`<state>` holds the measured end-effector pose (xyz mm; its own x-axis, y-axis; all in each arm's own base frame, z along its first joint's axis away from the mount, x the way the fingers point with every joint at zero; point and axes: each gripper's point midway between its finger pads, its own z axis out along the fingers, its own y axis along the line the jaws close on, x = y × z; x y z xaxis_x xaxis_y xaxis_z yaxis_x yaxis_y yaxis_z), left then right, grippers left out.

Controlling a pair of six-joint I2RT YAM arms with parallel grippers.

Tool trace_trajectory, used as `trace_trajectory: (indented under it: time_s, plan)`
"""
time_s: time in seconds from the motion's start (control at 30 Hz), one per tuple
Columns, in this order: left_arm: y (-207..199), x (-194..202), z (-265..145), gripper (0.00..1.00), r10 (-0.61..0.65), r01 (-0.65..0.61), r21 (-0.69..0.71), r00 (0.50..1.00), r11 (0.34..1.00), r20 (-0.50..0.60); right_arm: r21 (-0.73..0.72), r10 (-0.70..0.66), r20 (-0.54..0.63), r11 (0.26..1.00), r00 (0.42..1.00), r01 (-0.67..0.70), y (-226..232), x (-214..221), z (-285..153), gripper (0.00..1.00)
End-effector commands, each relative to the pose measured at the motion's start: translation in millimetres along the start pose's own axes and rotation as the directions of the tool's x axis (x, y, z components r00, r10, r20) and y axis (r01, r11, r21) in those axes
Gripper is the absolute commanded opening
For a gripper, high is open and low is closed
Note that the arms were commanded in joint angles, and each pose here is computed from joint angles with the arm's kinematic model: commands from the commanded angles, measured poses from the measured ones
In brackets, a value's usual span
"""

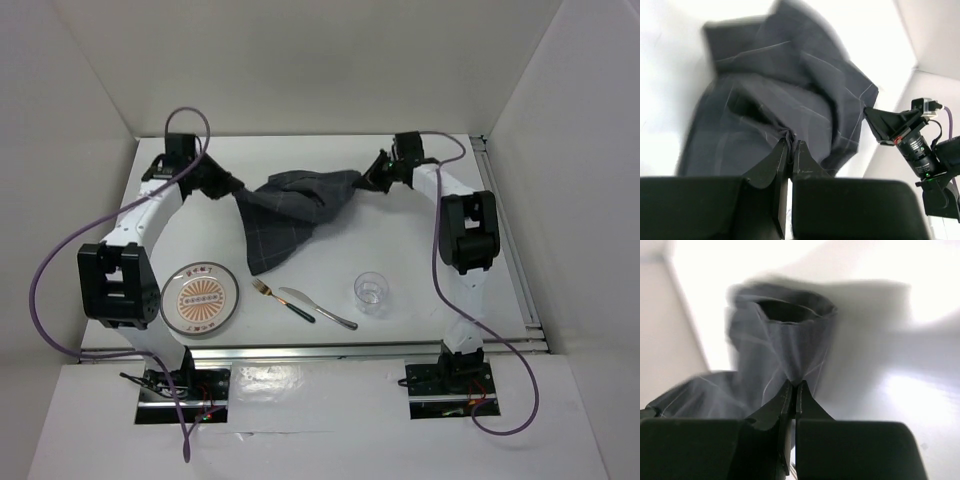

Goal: Set the dinner table for one person

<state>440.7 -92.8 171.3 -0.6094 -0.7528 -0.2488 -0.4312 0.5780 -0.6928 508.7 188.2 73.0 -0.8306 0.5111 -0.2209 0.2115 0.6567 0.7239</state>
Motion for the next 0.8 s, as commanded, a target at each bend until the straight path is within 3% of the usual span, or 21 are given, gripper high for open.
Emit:
trace_trajectory:
  time_s: [0.0,0.03,0.07,0.1,0.13,0.17,0.23,0.33,0.4,0.43,0.5,0.53,0.57,0.63,0.67,0.7,0.73,0.77]
  plan:
    - [-74.4,-59.9,-32.8,0.0,0.143,-0.17,0.152,0.975,0.974,0.17,-0.13,-0.094,0.222,0.984,0.971,0.125,72.6,-88.4,-55.8,0.0]
    - [-83.3,-67.4,-27.3,0.0,0.17,-0.199,0.165,0.97,0.966,0.175,-0.17,-0.115,0.307,0.97,0.945,0.173,99.1,-119.0,-82.6,0.0]
    - [-116.5,-90.4,-48.3,0.0,0.178,-0.23,0.221,0.956,0.948,0.233,-0.2,-0.13,0.347,0.957,0.929,0.209,117.9,-130.9,-102.0,0.0]
    - [-109.4,-87.9,-34.3,0.0,0.187,-0.229,0.212,0.961,0.95,0.202,-0.217,-0.123,0.379,0.952,0.917,0.218,128.5,-141.8,-115.1,0.0]
    - [-142.9,-107.2,-59.0,0.0,0.205,-0.273,0.265,0.944,0.925,0.257,-0.252,-0.131,0.446,0.931,0.886,0.265,157.9,-155.1,-148.7,0.0]
    - [-147.6,-113.1,-49.5,0.0,0.207,-0.272,0.268,0.947,0.924,0.245,-0.272,-0.141,0.48,0.915,0.866,0.299,169.9,-161.7,-166.6,0.0]
    - [-183.0,-131.8,-80.1,0.0,0.218,-0.326,0.332,0.921,0.885,0.322,-0.303,-0.149,0.555,0.88,0.819,0.366,199.7,-167.3,-206.3,0.0]
    - [-200.2,-134.9,-105.2,0.0,0.228,-0.367,0.378,0.903,0.85,0.364,-0.31,-0.176,0.619,0.841,0.765,0.444,229.6,-156.1,-254.0,0.0]
    - [-208.6,-131.9,-131.1,0.0,0.212,-0.379,0.419,0.895,0.825,0.392,-0.258,-0.18,0.639,0.865,0.748,0.429,216.6,-151.6,-258.3,0.0]
    - [-190.2,-128.0,-118.3,0.0,0.209,-0.354,0.405,0.909,0.843,0.361,-0.248,-0.186,0.677,0.854,0.712,0.458,226.5,-139.8,-287.2,0.0]
    - [-183.9,-115.8,-120.0,0.0,0.208,-0.353,0.431,0.914,0.831,0.347,-0.187,-0.192,0.659,0.895,0.728,0.405,187.9,-125.6,-270.0,0.0]
    - [-162.7,-100.9,-112.9,0.0,0.196,-0.318,0.415,0.93,0.852,0.311,-0.182,-0.203,0.698,0.877,0.687,0.444,195.7,-111.6,-296.5,0.0]
    - [-152.9,-92.2,-109.4,0.0,0.198,-0.312,0.416,0.935,0.854,0.295,-0.146,-0.205,0.648,0.912,0.733,0.384,157.5,-96.1,-270.4,0.0]
    - [-132.6,-74.5,-102.9,0.0,0.202,-0.304,0.419,0.941,0.855,0.27,-0.096,-0.212,0.652,0.929,0.728,0.357,128.2,-77.5,-268.0,0.0]
    - [-102.7,-51.3,-93.2,0.0,0.205,-0.278,0.397,0.955,0.875,0.216,-0.061,-0.216,0.637,0.943,0.74,0.329,98.7,-52.1,-264.8,0.0]
    - [-87.5,-41.2,-88.1,0.0,0.211,-0.276,0.383,0.956,0.882,0.203,-0.043,-0.212,0.626,0.952,0.751,0.304,81.2,-38.6,-261.3,0.09]
    - [-46.5,-16.8,-69.0,0.14,0.209,-0.238,0.32,0.97,0.917,0.124,-0.029,-0.24,0.637,0.942,0.732,0.335,75.8,-21.6,-272.8,0.26]
    - [-26.3,-5.6,-65.4,0.4,0.201,-0.221,0.274,0.975,0.936,0.098,-0.017,-0.248,0.597,0.947,0.763,0.321,58.1,-4.7,-263.9,0.44]
